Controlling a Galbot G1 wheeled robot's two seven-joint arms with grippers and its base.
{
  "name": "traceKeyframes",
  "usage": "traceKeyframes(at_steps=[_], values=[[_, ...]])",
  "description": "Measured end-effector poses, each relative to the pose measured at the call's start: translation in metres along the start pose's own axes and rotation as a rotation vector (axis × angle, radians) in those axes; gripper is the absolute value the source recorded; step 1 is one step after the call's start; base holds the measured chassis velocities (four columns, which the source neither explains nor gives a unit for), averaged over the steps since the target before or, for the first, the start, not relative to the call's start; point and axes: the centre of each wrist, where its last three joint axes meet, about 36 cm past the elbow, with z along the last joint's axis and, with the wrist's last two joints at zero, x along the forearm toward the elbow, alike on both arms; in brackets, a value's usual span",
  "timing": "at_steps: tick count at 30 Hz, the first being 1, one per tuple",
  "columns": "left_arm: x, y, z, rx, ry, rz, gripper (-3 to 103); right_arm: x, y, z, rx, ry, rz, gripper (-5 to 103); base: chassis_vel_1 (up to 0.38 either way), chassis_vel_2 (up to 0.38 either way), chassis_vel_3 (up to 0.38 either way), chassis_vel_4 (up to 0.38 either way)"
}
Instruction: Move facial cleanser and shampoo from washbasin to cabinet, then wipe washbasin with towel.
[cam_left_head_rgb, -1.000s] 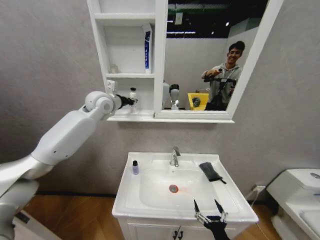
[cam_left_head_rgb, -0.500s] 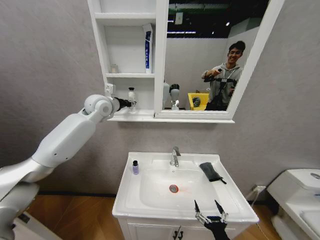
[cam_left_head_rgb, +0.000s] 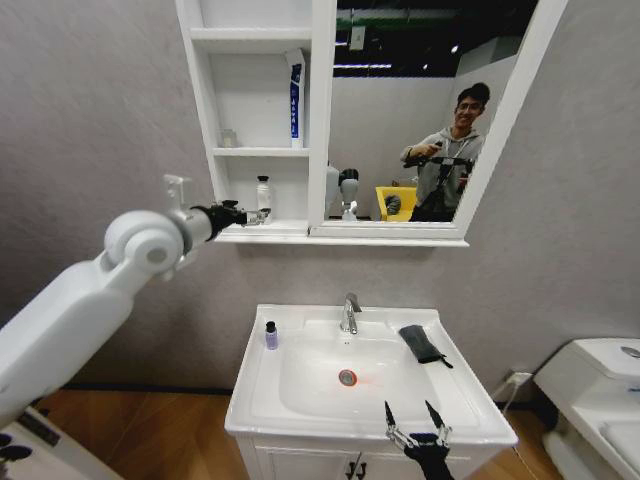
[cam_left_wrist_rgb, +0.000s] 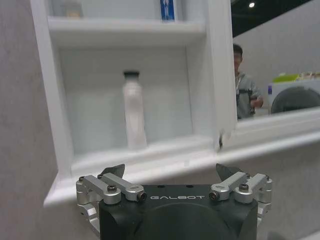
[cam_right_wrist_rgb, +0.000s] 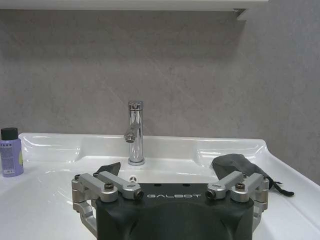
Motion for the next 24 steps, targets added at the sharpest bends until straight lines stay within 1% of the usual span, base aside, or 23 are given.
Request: traceKeyframes(at_steps=[1,2,3,4,5,6,7,8,9,10,11,13,14,15,16,17,18,19,20,22,23,24], values=[[0.000,0.000,0.000,0.000,0.000,0.000,100,0.000,0.000,0.000,0.000,0.000,0.000,100,0.000,0.000,0.000,0.000],[0.007,-0.007,0.041,-0.010,0.013,-0.033,100,0.001,0.000,0.000,-0.001,-0.003,0.010,100,0.000,0.000,0.000,0.000],[0.011,-0.013,0.077,-0.007,0.023,-0.063,100,0.002,0.001,0.000,-0.003,-0.004,0.025,100,0.000,0.000,0.000,0.000],[0.011,-0.013,0.077,-0.007,0.023,-0.063,100,0.002,0.001,0.000,-0.003,-0.004,0.025,100,0.000,0.000,0.000,0.000],[0.012,-0.016,0.114,-0.006,0.030,-0.106,100,0.002,0.001,-0.001,-0.006,-0.008,0.038,100,0.000,0.000,0.000,0.000],[0.012,-0.018,0.127,-0.006,0.032,-0.120,100,0.002,0.001,-0.003,-0.008,-0.011,0.045,100,0.000,0.000,0.000,0.000],[0.012,-0.018,0.127,-0.006,0.032,-0.120,100,0.002,0.001,-0.003,-0.008,-0.011,0.045,100,0.000,0.000,0.000,0.000],[0.012,-0.031,0.181,-0.009,0.042,-0.165,100,0.003,-0.001,-0.006,-0.014,-0.022,0.068,100,0.000,0.000,0.000,0.000],[0.011,-0.038,0.202,-0.011,0.049,-0.177,100,0.003,-0.002,-0.006,-0.015,-0.026,0.080,100,0.000,0.000,0.000,0.000],[0.011,-0.038,0.202,-0.011,0.049,-0.177,100,0.003,-0.002,-0.006,-0.015,-0.026,0.080,100,0.000,0.000,0.000,0.000],[0.007,-0.049,0.228,-0.012,0.064,-0.180,100,0.005,-0.004,-0.007,-0.014,-0.030,0.092,100,0.000,0.000,0.000,0.000],[-0.003,-0.066,0.262,-0.002,0.101,-0.173,100,0.008,-0.008,-0.009,-0.010,-0.036,0.102,100,0.000,0.000,0.000,0.000],[-0.003,-0.066,0.262,-0.002,0.101,-0.173,100,0.008,-0.008,-0.009,-0.010,-0.036,0.102,100,0.000,0.000,0.000,0.000],[-0.008,-0.071,0.274,0.008,0.119,-0.166,100,0.009,-0.010,-0.009,-0.007,-0.038,0.106,100,0.000,0.000,0.000,0.000],[-0.008,-0.071,0.274,0.008,0.119,-0.166,100,0.009,-0.010,-0.009,-0.007,-0.038,0.106,100,0.000,0.000,0.000,0.000],[-0.017,-0.078,0.291,0.020,0.147,-0.164,100,0.009,-0.013,-0.009,-0.002,-0.044,0.114,100,0.000,0.000,0.000,0.000],[-0.022,-0.082,0.300,0.025,0.161,-0.164,100,0.009,-0.014,-0.009,-0.002,-0.045,0.119,100,0.000,0.000,0.000,0.000],[-0.031,-0.087,0.319,0.026,0.187,-0.171,100,0.010,-0.015,-0.009,-0.004,-0.045,0.127,100,0.000,0.000,0.000,0.000],[-0.031,-0.087,0.319,0.026,0.187,-0.171,100,0.010,-0.015,-0.009,-0.004,-0.045,0.127,100,0.000,0.000,0.000,0.000],[-0.041,-0.089,0.332,0.020,0.199,-0.176,100,0.010,-0.016,-0.008,-0.006,-0.041,0.132,100,0.000,0.000,0.000,0.000],[-0.041,-0.089,0.332,0.020,0.199,-0.176,100,0.010,-0.016,-0.008,-0.006,-0.041,0.132,100,0.000,0.000,0.000,0.000],[-0.046,-0.086,0.335,0.011,0.203,-0.178,100,0.010,-0.016,-0.007,-0.009,-0.038,0.134,100,0.000,0.000,0.000,0.000]])
